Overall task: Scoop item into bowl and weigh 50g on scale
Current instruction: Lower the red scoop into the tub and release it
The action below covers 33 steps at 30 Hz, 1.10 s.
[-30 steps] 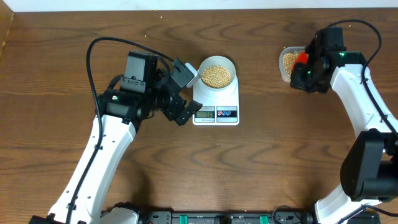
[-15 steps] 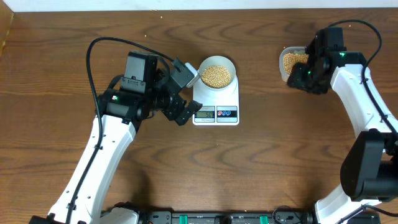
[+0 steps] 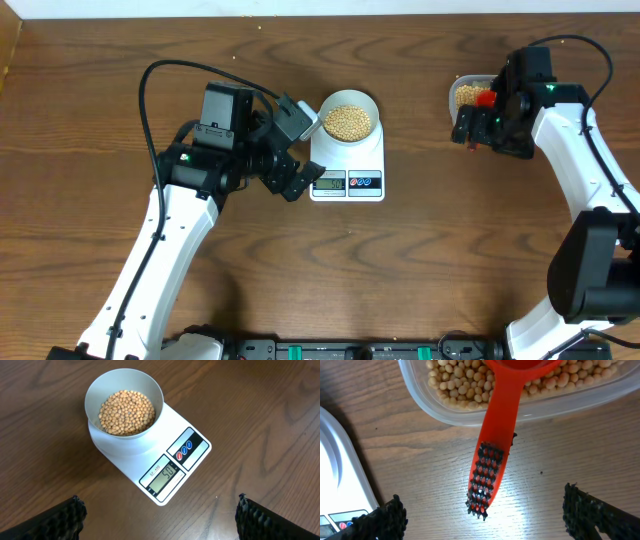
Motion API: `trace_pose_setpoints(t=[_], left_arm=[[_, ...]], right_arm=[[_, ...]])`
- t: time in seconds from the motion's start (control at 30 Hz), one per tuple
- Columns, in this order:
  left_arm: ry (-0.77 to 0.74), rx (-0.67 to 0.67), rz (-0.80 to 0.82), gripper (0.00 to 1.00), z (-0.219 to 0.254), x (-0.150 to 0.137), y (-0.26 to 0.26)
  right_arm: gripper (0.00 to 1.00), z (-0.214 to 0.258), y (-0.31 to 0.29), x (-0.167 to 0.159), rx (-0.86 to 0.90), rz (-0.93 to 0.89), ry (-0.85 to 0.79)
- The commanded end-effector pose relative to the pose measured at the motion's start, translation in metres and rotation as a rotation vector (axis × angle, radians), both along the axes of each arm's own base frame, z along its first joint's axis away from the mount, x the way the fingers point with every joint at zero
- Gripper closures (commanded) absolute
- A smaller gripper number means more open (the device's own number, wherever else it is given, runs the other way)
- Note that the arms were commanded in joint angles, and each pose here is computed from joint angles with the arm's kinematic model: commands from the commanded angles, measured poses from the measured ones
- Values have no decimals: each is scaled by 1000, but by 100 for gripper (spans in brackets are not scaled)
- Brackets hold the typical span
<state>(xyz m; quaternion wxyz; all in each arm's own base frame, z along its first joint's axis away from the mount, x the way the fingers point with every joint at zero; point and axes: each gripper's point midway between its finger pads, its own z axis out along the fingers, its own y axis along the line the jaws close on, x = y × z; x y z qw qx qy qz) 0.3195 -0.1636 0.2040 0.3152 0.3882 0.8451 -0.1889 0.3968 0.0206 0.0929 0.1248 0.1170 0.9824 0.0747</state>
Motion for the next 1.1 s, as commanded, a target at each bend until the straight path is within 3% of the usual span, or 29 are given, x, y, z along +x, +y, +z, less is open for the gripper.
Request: trace_pose_setpoints(t=[0.0,0.23,0.53,1.07], left_arm=[[5,-6,-13,2,-1,-2,-2],[5,-6,-13,2,-1,-2,-2],[5,-6,-13,2,-1,-2,-2],[5,-6,-13,2,-1,-2,-2]], right_arm=[[1,16,-8,0,-23,13,-44],[1,65,-9,-1,-49,70,-155],[1,123,-29,-13,-156,1,-282],[1,130,-30,-16,-162,-3,-299]])
